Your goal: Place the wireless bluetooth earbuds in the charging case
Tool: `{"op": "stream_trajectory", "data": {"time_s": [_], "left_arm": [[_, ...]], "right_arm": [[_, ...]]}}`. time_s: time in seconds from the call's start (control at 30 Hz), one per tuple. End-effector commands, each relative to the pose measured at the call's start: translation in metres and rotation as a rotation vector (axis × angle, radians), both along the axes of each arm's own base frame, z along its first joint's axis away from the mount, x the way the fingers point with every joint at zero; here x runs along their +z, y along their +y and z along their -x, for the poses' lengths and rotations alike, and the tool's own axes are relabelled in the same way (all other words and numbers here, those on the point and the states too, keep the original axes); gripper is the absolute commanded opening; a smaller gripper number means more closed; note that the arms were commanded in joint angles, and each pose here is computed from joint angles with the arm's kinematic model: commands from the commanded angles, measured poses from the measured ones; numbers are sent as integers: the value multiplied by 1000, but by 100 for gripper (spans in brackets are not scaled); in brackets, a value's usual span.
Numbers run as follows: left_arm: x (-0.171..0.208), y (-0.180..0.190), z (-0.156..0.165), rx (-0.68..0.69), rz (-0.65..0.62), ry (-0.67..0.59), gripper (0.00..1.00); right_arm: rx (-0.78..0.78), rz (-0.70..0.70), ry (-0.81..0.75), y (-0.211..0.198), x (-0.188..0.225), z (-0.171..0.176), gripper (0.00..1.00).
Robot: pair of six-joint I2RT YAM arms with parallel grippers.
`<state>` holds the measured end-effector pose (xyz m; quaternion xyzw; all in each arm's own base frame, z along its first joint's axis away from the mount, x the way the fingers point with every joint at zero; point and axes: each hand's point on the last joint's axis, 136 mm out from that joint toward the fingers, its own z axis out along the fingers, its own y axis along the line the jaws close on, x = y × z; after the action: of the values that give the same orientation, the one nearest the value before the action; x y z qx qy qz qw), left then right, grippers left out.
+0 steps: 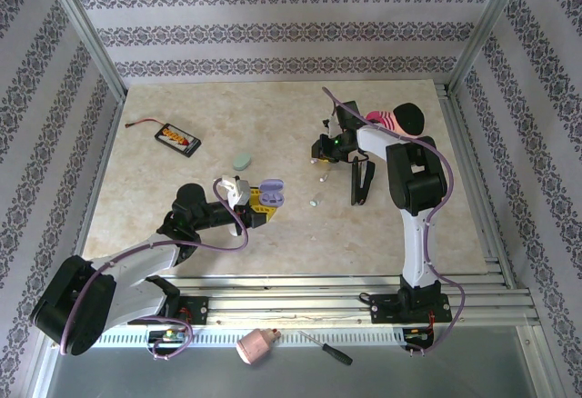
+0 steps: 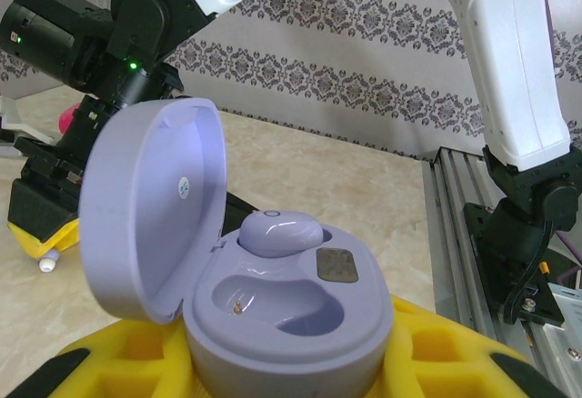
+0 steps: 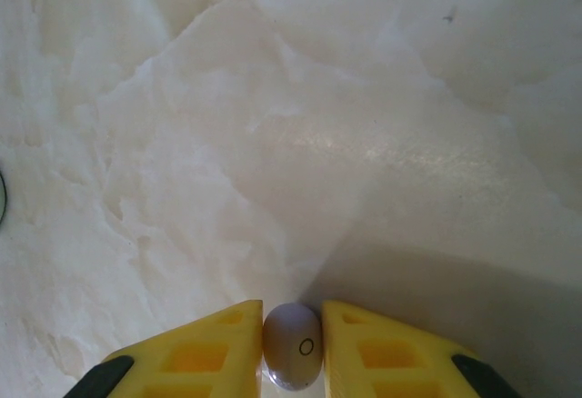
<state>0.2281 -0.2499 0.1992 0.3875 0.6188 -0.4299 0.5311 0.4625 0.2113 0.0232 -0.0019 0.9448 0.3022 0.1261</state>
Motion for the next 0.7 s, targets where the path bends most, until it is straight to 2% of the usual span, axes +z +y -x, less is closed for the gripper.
{"op": "stream_trajectory", "data": {"time_s": [0.0, 0.37, 0.67], "left_arm": [[11, 0, -2, -3, 18, -63, 14], [-3, 3, -17, 66, -24, -57, 14], [-21, 16, -60, 278, -94, -60, 13]], "right_arm": [[37, 36, 48, 7, -8, 18, 21], [42, 61, -75, 5, 45, 30, 20], [60, 82, -169, 6, 93, 64, 20]]}}
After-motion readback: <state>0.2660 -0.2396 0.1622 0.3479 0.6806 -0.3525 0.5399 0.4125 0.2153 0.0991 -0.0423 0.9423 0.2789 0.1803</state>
